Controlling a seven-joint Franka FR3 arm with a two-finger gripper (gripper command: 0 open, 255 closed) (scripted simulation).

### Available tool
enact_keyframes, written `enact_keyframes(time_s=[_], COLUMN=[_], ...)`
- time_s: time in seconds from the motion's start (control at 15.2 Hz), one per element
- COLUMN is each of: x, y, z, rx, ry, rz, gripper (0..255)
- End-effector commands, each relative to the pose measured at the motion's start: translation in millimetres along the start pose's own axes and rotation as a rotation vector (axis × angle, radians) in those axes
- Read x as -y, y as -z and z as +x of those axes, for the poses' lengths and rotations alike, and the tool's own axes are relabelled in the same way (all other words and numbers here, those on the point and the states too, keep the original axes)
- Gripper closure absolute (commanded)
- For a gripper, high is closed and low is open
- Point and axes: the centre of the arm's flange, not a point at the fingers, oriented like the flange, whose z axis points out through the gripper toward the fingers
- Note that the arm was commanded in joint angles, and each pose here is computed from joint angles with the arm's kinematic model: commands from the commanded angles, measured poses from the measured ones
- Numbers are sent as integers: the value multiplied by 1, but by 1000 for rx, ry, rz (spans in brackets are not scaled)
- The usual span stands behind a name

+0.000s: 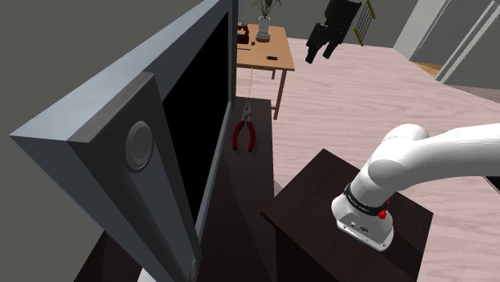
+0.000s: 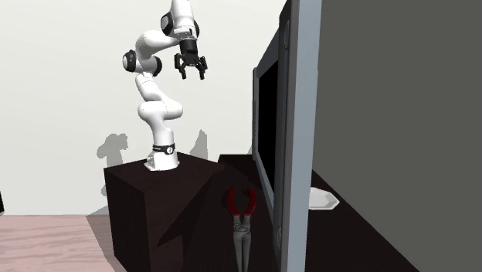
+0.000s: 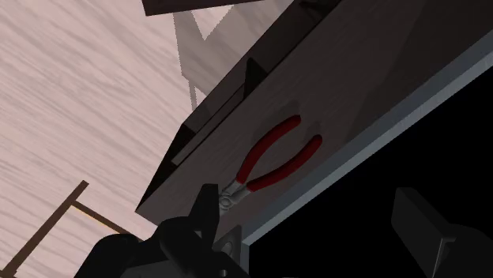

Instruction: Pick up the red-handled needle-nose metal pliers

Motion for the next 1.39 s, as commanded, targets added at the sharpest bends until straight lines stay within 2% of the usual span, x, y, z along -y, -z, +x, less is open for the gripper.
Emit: enact_keyframes(time_s=[0.0,1.32], x=[0,-13], y=[0,-232], z=[0,139], rx=[0,79], ry=[0,-225], rz=[0,-23], gripper=[0,0])
